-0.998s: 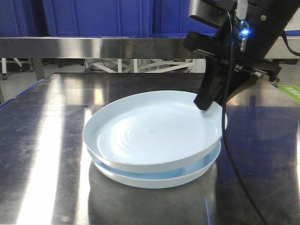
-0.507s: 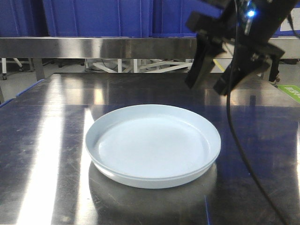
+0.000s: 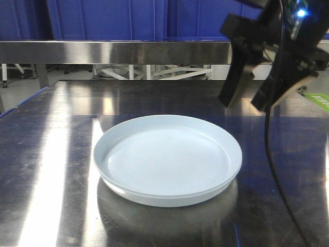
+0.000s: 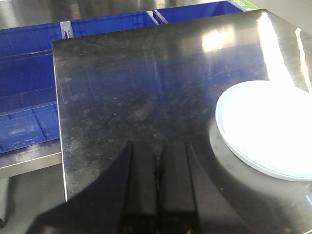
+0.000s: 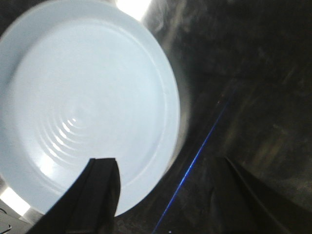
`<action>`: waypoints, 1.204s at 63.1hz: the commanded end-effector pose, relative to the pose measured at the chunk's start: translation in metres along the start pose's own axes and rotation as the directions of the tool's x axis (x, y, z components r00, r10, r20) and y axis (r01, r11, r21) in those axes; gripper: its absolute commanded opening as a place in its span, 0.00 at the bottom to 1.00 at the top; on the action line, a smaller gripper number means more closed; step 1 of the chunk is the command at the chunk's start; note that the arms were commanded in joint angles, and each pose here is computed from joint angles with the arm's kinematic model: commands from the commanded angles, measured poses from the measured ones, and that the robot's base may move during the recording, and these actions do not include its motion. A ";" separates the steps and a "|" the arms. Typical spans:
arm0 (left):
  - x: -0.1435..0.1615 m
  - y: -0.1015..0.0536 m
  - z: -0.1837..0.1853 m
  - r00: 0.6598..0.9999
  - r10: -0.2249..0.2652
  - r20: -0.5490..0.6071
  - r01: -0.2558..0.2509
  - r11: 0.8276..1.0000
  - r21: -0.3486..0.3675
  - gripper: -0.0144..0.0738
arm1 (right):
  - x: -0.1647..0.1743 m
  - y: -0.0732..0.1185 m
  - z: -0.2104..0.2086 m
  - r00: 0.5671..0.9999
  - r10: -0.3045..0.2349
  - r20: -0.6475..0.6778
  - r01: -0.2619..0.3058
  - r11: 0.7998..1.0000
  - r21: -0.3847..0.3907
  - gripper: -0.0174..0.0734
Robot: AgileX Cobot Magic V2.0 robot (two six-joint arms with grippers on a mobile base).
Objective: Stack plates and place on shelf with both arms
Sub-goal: 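Open the right gripper and raise it off the stacked plates, then grasp the rim of the plate stack with the right gripper and lift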
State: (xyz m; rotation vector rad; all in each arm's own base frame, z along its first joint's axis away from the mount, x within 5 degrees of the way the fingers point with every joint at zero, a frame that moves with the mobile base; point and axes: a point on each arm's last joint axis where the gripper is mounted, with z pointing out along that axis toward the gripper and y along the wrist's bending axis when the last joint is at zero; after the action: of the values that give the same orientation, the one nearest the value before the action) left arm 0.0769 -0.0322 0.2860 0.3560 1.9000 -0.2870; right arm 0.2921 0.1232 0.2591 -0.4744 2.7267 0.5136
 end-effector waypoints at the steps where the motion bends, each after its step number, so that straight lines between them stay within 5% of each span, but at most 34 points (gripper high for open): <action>1: -0.016 -0.003 -0.004 0.995 -0.008 0.104 0.005 1.000 0.028 0.26 | -0.005 0.000 -0.003 0.999 0.002 0.052 -0.002 1.000 -0.002 0.73; 19: -0.016 -0.003 -0.004 0.995 -0.008 0.104 0.005 1.000 0.028 0.26 | -0.009 -0.008 0.030 0.998 0.069 0.001 -0.069 0.997 -0.027 0.73; 33: -0.016 -0.003 -0.004 0.995 -0.008 0.104 0.005 1.000 0.028 0.26 | -0.009 -0.006 0.044 0.998 0.065 -0.022 -0.065 0.997 -0.027 0.71; 49: -0.016 -0.002 -0.004 0.995 -0.007 0.102 0.004 1.000 0.027 0.26 | -0.007 -0.001 0.054 0.998 0.052 -0.047 -0.053 0.998 -0.030 0.51; 62: -0.016 -0.002 -0.004 0.995 -0.007 0.101 0.004 1.000 0.026 0.26 | -0.007 -0.001 0.053 0.997 0.052 -0.054 -0.054 0.998 -0.032 0.24; 76: -0.016 -0.002 -0.004 0.995 -0.007 0.101 0.004 1.000 0.026 0.26 | -0.009 0.002 0.041 0.999 0.044 -0.003 -0.044 0.999 -0.032 0.25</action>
State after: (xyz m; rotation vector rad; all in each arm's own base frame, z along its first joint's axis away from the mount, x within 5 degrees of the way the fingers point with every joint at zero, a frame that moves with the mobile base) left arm 0.0769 -0.0322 0.2860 0.3560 1.9000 -0.2870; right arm 0.3127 0.1442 0.2008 -0.4022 2.8260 0.5621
